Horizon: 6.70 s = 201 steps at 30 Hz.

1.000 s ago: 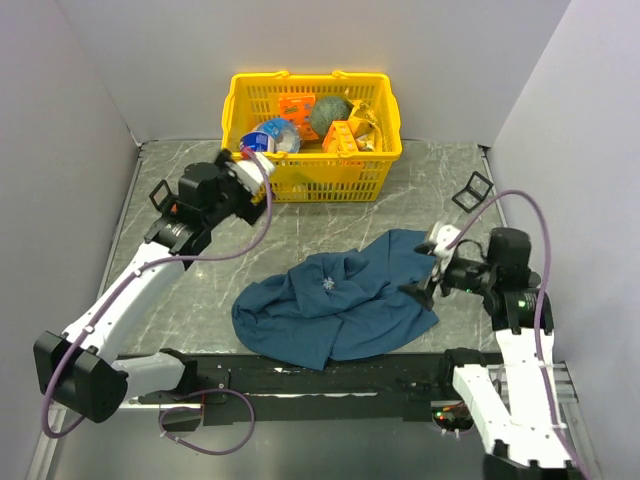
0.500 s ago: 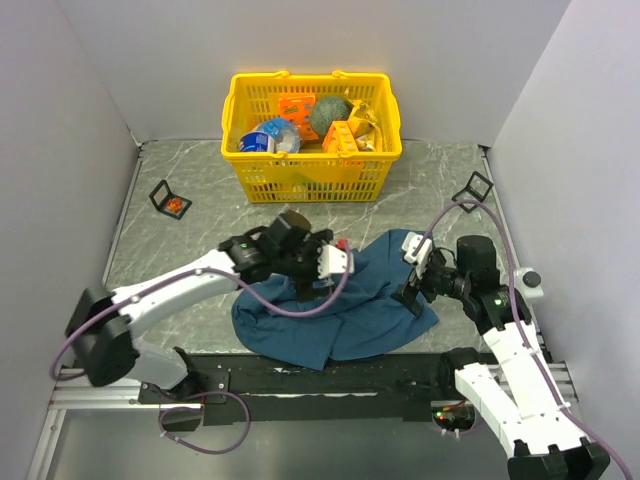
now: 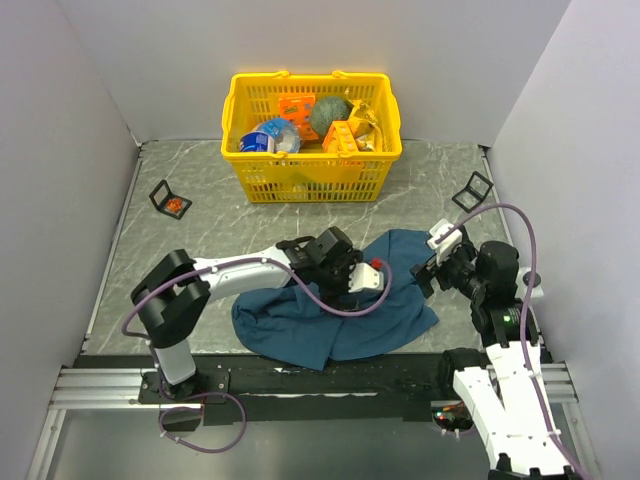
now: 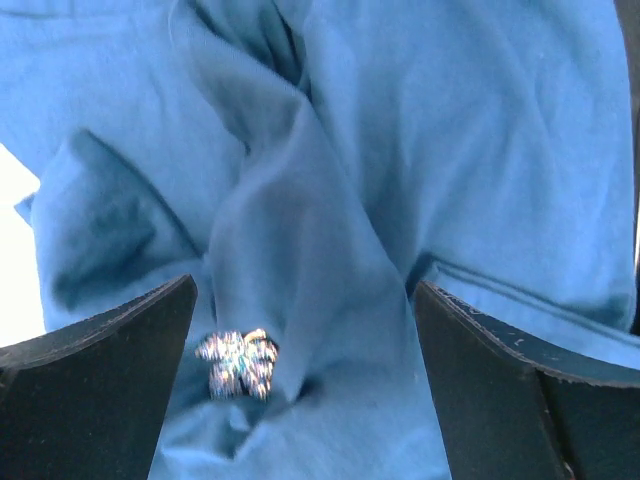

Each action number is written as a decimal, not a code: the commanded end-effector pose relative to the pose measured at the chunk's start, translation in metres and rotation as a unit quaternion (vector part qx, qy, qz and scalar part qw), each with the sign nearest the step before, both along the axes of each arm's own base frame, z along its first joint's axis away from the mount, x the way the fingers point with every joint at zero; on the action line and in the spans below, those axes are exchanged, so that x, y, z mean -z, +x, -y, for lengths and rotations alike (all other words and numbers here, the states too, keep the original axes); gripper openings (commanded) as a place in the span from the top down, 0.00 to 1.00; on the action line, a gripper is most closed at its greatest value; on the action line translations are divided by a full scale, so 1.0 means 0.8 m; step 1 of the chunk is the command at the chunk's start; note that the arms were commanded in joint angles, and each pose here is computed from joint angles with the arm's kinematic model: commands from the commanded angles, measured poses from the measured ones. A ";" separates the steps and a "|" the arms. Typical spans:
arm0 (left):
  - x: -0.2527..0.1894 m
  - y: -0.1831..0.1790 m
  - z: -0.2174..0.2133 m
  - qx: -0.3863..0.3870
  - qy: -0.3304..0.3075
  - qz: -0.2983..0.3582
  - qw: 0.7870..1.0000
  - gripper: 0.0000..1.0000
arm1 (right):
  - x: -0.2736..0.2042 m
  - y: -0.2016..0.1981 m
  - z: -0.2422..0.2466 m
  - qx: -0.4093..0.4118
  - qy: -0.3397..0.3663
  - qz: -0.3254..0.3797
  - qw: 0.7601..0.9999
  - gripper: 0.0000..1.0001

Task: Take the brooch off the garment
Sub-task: Adjust the clothes at the center of the board.

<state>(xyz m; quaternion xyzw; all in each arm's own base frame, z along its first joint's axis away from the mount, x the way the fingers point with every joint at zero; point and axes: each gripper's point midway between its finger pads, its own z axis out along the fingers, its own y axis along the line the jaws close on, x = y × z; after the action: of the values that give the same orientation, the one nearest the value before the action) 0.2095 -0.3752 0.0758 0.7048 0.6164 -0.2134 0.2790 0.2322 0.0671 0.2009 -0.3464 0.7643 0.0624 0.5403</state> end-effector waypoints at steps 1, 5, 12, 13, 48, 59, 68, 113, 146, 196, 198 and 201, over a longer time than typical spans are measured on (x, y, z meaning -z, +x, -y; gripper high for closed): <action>-0.012 0.002 0.030 0.018 -0.020 0.017 0.999 0.01 | -0.026 0.008 0.005 0.018 0.013 0.035 0.999 0.00; 0.002 0.004 0.031 0.009 -0.002 0.006 1.000 0.43 | -0.025 0.008 0.005 0.018 0.012 0.036 0.999 0.00; -0.033 0.014 0.026 -0.016 -0.031 0.037 0.999 0.99 | -0.023 0.008 0.003 0.014 0.014 0.033 0.999 0.00; -0.041 0.021 0.023 -0.027 -0.036 0.046 0.998 0.99 | -0.022 0.007 0.003 0.013 0.013 0.031 0.999 0.00; -0.183 0.179 -0.182 -0.388 -0.058 0.225 0.892 0.99 | 0.000 -0.009 -0.035 -0.080 0.026 -0.021 0.996 0.00; -0.166 0.197 -0.205 -0.439 -0.033 0.245 0.864 0.98 | 0.028 -0.005 -0.041 -0.096 0.003 -0.058 0.994 0.00; -0.261 0.199 -0.141 -0.381 -0.137 0.223 0.887 0.99 | 0.002 0.024 -0.031 -0.031 0.007 -0.020 0.999 0.00; -0.015 0.129 -0.011 -0.162 0.002 0.030 0.986 0.51 | -0.025 0.012 -0.017 -0.018 0.045 0.015 0.999 0.00; -0.068 0.072 -0.024 -0.150 -0.070 -0.012 0.986 0.53 | -0.018 0.001 -0.033 -0.058 0.058 -0.005 0.997 0.00; 0.047 0.064 -0.046 -0.147 0.035 -0.048 0.987 0.49 | -0.013 0.001 -0.034 -0.062 0.056 -0.010 0.996 0.00; 0.047 0.061 -0.043 -0.143 0.031 -0.053 0.988 0.45 | -0.012 0.001 -0.034 -0.062 0.056 -0.011 0.996 0.00; 0.047 0.058 -0.039 -0.140 0.026 -0.060 0.988 0.43 | -0.012 0.001 -0.034 -0.062 0.056 -0.011 0.996 0.00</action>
<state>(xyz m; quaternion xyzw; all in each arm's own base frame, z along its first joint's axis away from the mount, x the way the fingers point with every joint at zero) 0.2557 -0.3331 0.0361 0.5976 0.7417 -0.1838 0.2429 0.2331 0.0931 0.2095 -0.3581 0.7473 0.1408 0.5417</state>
